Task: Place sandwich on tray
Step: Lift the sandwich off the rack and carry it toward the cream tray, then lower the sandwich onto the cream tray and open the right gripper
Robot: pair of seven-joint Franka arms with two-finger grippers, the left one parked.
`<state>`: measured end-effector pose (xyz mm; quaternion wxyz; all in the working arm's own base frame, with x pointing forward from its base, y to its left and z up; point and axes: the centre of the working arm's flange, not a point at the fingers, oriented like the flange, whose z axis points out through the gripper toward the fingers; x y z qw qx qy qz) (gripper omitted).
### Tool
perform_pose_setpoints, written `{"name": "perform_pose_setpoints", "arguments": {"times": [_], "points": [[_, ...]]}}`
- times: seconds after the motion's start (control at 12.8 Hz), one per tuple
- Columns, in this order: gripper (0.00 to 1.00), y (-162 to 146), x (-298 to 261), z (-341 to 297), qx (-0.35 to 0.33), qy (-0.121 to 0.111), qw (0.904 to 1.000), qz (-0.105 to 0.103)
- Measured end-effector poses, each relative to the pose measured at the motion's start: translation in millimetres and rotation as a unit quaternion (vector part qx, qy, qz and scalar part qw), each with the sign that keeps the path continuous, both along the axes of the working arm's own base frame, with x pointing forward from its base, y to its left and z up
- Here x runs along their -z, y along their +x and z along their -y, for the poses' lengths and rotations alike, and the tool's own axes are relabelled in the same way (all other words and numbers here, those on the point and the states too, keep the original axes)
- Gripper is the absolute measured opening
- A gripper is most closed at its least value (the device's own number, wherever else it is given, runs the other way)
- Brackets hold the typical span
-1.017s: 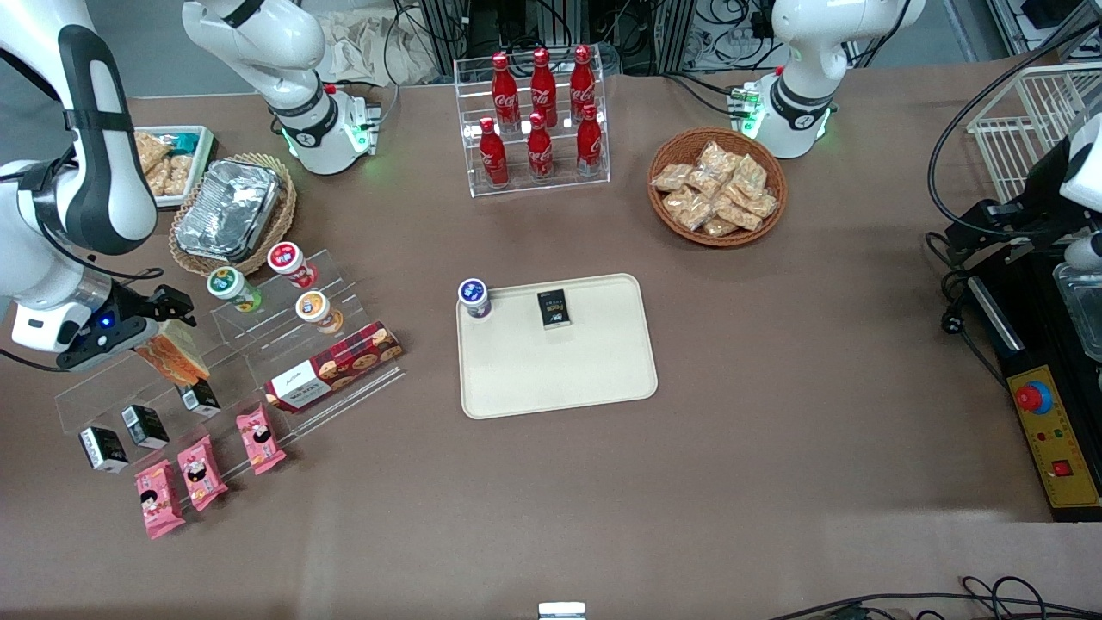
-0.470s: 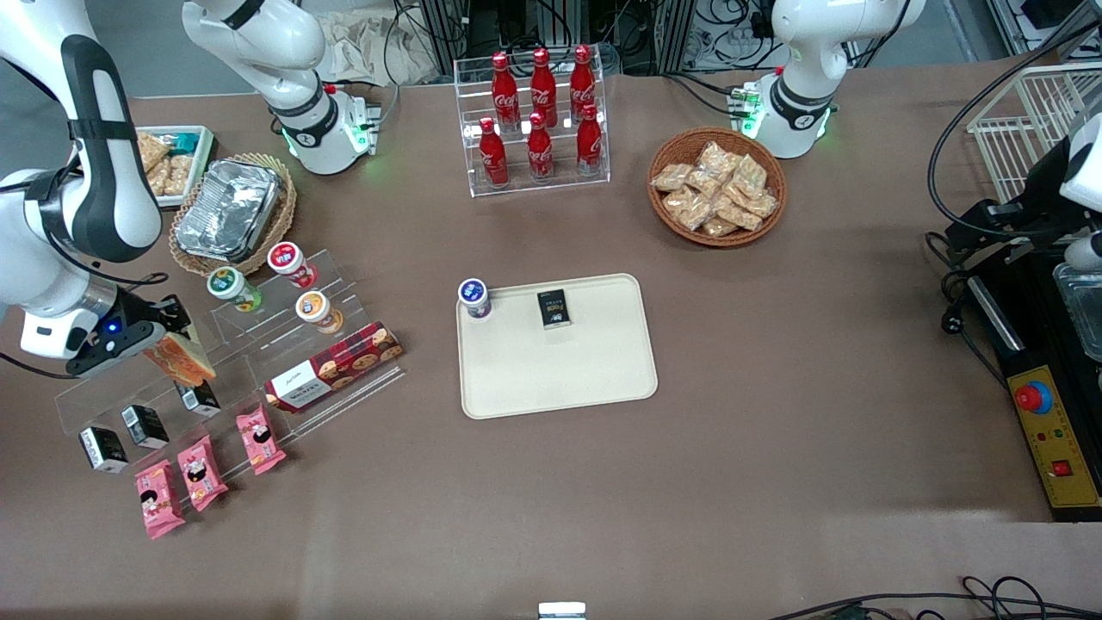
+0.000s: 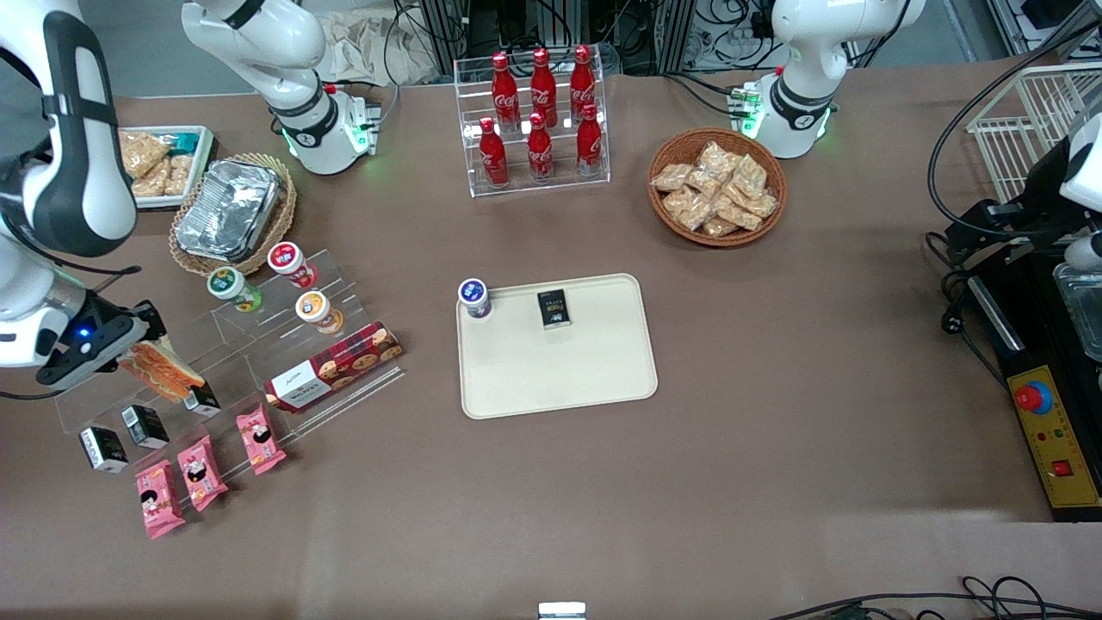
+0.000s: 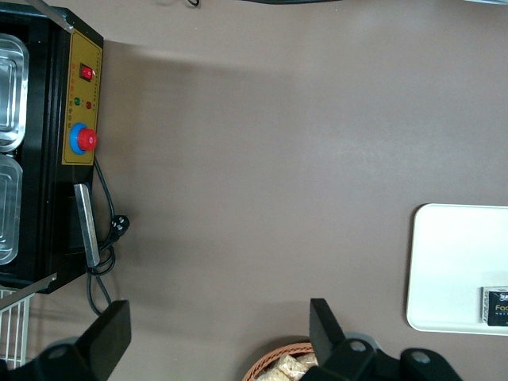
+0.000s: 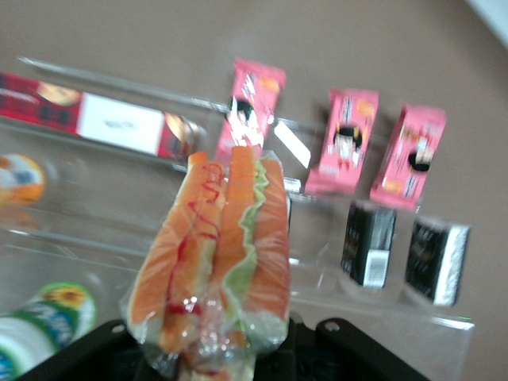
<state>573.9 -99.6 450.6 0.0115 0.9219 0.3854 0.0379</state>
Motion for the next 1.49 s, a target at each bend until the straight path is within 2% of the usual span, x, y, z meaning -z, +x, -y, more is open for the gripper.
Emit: {"name": "perform_pose_setpoints", "arguments": {"times": [0.31, 0.47, 0.7, 0.94, 1.17, 1.25, 1.49], "points": [[0.20, 16, -78, -106, -0.089, 0.002, 0.9958, 0.022], [0.19, 15, -89, -164, -0.125, 0.005, 0.9917, 0.030], [0.19, -1, -83, -261, -0.195, 0.010, 0.9804, 0.025], [0.19, -18, -53, -350, -0.256, 0.019, 0.9664, 0.006], [0.19, -17, -1, -422, -0.305, 0.028, 0.9518, -0.019], [0.19, -16, 17, -446, -0.319, 0.031, 0.9472, -0.017], [0.19, -12, 72, -498, -0.344, 0.043, 0.9379, 0.017]]}}
